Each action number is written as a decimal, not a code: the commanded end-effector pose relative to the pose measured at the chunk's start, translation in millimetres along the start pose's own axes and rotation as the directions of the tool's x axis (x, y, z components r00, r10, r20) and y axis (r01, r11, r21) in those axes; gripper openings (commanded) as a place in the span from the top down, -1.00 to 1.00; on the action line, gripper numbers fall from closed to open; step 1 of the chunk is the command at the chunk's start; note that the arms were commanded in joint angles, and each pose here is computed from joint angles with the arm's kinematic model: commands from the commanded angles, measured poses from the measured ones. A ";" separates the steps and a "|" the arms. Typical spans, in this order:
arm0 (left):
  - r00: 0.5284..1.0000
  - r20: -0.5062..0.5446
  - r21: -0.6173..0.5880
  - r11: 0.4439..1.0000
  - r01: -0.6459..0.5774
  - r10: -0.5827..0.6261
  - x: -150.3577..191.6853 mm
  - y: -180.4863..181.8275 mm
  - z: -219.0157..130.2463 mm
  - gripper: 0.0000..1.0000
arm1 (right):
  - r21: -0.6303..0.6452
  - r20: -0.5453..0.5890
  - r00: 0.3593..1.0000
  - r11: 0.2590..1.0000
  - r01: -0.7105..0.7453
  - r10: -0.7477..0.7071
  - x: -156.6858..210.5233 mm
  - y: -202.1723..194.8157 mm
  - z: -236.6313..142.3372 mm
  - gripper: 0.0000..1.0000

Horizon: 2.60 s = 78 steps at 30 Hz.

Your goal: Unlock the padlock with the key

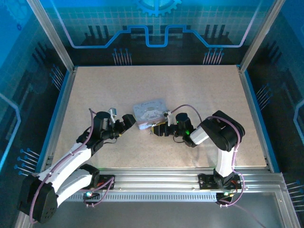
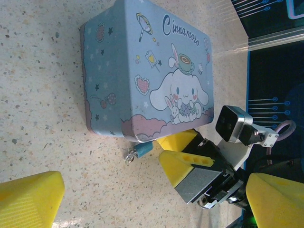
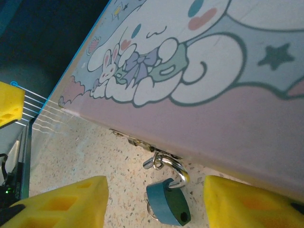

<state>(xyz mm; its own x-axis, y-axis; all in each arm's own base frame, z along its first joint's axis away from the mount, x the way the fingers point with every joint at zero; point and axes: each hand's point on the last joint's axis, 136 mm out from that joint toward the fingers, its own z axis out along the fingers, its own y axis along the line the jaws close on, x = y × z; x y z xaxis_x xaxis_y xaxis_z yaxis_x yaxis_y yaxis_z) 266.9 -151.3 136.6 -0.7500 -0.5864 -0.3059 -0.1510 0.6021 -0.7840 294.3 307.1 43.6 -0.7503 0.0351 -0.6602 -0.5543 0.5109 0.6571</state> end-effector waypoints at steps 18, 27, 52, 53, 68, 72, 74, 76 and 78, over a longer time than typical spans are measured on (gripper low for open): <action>1.000 0.011 -0.035 0.999 0.015 -0.015 1.8 10.0 -5.8 -0.98 | -0.035 -0.026 0.999 0.999 -0.042 0.041 11.4 -1.8 10.2 0.38; 1.000 0.012 -0.035 0.999 0.014 -0.014 1.9 10.2 -6.3 -0.98 | -0.023 -0.034 0.998 0.998 -0.054 0.053 14.1 -5.2 10.4 0.68; 0.999 0.027 -0.030 0.999 0.034 -0.034 7.1 16.0 -10.2 -0.98 | -0.018 0.095 0.973 0.977 -0.212 0.213 -1.5 -20.8 -9.8 0.84; 0.999 0.026 -0.028 0.999 0.035 -0.034 7.6 15.8 -9.8 -0.98 | -0.016 0.096 0.970 0.975 -0.223 0.223 -1.1 -21.9 -10.3 0.84; 0.999 0.013 -0.029 0.999 0.034 -0.033 14.3 17.9 -6.4 -0.98 | -0.025 0.158 0.935 0.948 -0.318 0.317 -13.6 -30.6 -22.1 0.84; 0.999 0.014 -0.026 0.999 0.034 -0.034 14.0 17.2 -6.4 -0.98 | -0.028 0.165 0.907 0.922 -0.387 0.386 -14.1 -35.2 -24.6 0.83; 0.999 0.014 -0.026 0.999 0.034 -0.033 14.2 17.1 -6.3 -0.98 | -0.029 0.172 0.892 0.908 -0.419 0.417 -15.1 -37.4 -25.9 0.83; 0.999 0.016 -0.027 0.999 0.033 -0.032 14.0 17.5 -5.9 -0.98 | -0.032 0.178 0.877 0.894 -0.448 0.446 -15.6 -39.0 -27.3 0.83; 0.999 0.016 -0.027 0.999 0.034 -0.033 14.0 17.9 -5.8 -0.98 | -0.037 0.181 0.868 0.885 -0.465 0.463 -16.5 -38.9 -27.9 0.83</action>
<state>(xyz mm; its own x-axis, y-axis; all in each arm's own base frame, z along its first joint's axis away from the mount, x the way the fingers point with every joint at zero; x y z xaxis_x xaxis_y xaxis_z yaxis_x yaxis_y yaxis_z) 250.7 -146.8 125.6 -0.7427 -0.6049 -0.2872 -0.1852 0.5977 -0.7800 312.7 271.8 42.3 -0.8499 0.3632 -0.3817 -0.2194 0.4146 0.8831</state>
